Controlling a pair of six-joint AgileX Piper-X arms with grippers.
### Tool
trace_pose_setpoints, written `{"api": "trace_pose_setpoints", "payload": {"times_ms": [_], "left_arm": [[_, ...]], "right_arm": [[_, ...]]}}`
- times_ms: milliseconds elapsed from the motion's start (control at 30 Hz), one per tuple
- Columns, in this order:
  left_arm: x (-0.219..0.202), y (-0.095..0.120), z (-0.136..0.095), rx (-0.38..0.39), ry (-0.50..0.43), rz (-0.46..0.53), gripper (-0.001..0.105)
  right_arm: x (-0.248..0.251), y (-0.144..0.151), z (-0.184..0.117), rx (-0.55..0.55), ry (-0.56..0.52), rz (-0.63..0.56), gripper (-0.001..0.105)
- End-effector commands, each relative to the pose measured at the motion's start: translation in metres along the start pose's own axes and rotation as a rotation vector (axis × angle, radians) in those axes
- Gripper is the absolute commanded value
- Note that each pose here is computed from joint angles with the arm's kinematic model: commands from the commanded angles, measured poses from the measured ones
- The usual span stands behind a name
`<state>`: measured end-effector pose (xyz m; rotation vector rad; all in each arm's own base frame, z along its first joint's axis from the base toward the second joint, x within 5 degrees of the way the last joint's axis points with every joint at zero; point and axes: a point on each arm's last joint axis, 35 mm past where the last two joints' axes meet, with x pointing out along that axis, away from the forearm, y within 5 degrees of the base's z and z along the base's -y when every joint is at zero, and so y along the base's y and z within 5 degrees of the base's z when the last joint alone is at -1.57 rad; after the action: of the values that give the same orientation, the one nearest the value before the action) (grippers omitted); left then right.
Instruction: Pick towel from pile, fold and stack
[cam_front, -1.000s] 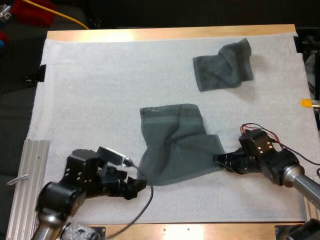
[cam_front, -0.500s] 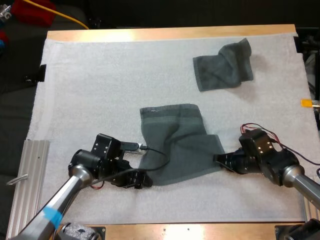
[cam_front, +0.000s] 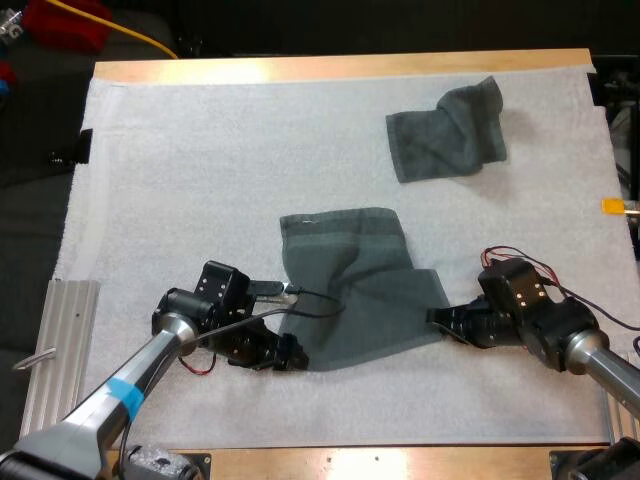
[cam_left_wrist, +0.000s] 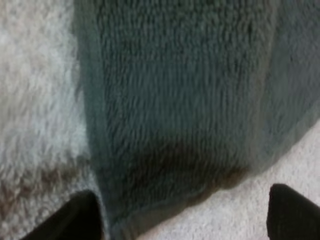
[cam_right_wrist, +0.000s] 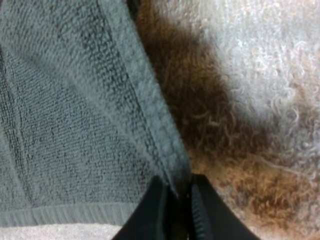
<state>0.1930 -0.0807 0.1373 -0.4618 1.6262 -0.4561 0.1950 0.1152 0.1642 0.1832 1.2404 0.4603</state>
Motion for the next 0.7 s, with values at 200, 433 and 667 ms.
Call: {"api": "trace_pose_setpoints", "payload": {"times_ms": [200,433,667], "left_arm": [[0.019,0.0063,0.0021,-0.036,0.099,-0.121,0.054],[0.0192,0.0113,0.001,-0.017,0.078,0.006,0.02],[0.0095,0.0054,-0.0015,0.028,0.046,-0.006,0.009]], "right_arm": [[-0.0016,0.0003,-0.0006,-0.005,0.0,-0.002,0.0],[-0.0016,0.0003,-0.0006,-0.005,0.0,-0.002,0.0],[-0.0032,0.0044,0.0005,-0.03,0.022,0.082,0.003]]}}
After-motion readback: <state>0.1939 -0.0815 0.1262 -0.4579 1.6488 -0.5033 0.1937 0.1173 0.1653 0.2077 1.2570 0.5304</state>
